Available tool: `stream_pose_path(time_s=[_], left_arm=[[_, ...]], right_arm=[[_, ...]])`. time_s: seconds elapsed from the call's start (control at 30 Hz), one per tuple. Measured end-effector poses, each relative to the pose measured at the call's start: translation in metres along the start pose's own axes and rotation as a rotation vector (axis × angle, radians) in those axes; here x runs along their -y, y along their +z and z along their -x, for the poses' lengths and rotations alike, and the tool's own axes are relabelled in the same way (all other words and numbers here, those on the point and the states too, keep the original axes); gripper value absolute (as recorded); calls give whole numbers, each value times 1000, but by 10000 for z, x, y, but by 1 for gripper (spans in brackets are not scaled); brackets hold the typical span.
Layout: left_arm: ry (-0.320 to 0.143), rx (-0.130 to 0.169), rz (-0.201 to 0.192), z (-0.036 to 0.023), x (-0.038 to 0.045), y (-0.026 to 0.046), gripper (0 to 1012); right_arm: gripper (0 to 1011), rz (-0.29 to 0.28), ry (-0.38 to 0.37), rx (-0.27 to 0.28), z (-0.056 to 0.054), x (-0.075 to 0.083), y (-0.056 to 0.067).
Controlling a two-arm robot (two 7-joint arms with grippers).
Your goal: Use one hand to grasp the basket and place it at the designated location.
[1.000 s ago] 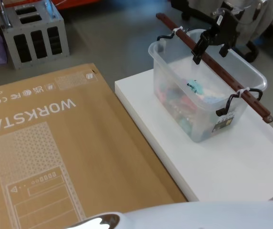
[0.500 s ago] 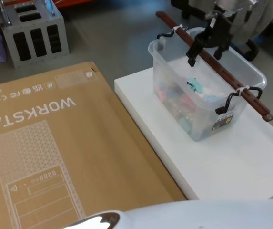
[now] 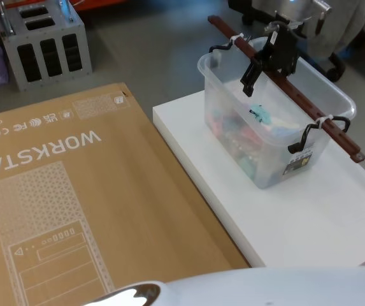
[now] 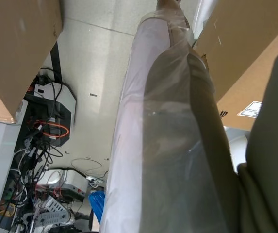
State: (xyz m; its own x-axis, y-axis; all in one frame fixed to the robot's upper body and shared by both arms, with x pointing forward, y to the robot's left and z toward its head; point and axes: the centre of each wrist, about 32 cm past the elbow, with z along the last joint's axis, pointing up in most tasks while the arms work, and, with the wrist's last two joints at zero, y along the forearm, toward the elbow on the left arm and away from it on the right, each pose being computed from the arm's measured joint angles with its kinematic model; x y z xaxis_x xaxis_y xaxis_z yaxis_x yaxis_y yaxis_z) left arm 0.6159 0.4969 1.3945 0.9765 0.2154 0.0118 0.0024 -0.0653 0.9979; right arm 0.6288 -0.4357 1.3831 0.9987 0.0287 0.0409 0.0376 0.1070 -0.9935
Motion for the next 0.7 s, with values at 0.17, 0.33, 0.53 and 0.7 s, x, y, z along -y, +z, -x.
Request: stream_pose_path(time_s=[0.17,0.33,0.53,0.7], left_arm=[[0,0,0,0,0,-1,0],[0,0,0,0,0,-1,0],[0,0,0,0,0,-1,0],[0,0,0,0,0,0,0]], right_arm=[[1002,5,21,13,-40,-50,22],[1001,9,45,22,-75,-95,40],[1001,12,60,21,-79,-136,36],[1001,17,78,15,-82,-184,16]])
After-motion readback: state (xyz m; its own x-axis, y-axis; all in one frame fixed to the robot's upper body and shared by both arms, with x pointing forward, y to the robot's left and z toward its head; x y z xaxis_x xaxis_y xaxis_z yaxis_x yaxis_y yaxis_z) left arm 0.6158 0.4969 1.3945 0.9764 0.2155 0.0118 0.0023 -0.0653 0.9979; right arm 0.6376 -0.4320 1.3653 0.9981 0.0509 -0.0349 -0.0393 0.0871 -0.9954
